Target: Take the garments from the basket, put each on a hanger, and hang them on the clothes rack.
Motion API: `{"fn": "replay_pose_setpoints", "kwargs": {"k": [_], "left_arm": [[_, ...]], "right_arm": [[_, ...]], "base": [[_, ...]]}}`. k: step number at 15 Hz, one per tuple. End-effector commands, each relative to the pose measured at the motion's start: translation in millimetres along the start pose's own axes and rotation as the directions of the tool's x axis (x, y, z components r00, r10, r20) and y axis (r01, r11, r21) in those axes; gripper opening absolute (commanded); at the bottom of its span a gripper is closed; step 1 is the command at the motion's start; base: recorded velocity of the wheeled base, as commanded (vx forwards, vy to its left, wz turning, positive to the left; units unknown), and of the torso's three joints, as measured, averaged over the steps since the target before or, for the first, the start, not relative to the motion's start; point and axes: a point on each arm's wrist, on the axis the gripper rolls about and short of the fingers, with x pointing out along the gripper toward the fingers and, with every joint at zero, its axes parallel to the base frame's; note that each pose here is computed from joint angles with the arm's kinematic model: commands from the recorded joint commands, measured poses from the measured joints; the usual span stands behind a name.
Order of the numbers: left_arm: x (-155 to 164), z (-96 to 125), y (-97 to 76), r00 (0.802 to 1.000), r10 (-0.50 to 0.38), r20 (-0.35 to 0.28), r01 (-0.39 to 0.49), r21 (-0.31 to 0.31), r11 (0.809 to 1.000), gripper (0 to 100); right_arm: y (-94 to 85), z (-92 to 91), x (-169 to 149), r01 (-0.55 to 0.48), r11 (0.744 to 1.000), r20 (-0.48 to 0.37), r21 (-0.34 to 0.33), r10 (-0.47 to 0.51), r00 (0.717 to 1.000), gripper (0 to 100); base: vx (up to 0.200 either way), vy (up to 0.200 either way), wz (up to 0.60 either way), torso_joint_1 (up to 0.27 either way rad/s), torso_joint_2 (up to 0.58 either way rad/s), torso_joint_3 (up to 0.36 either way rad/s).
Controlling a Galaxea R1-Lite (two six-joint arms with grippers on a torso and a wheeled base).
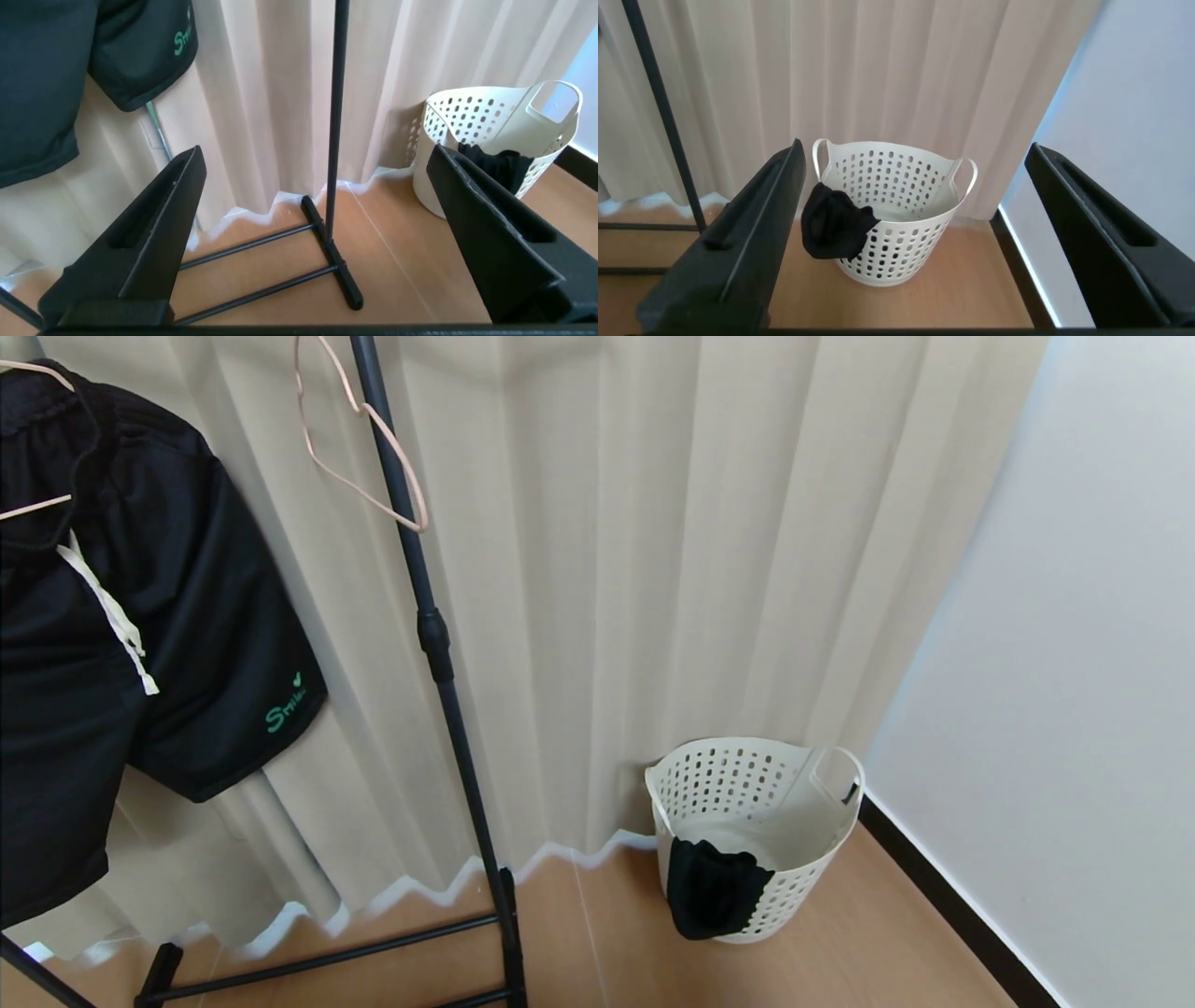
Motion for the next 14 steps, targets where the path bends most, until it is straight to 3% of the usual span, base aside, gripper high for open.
{"fn": "replay_pose_setpoints", "kwargs": {"k": [1,14], "left_arm": [[0.1,0.1,0.0,1.000,0.000,-0.001,0.000,0.000,1.000,100],[0.1,0.1,0.0,1.000,0.000,-0.001,0.000,-0.002,1.000,100]], "right_arm": [[0.0,0.2,0.1,-0.001,1.000,0.001,0.000,0.001,1.000,100],[0.0,0.2,0.1,-0.001,1.000,0.001,0.001,0.001,1.000,100]], "base": [[0.000,0.000,0.00,0.002,0.03,-0.095],[0.000,0.000,0.00,0.003,0.01,-0.186]]}}
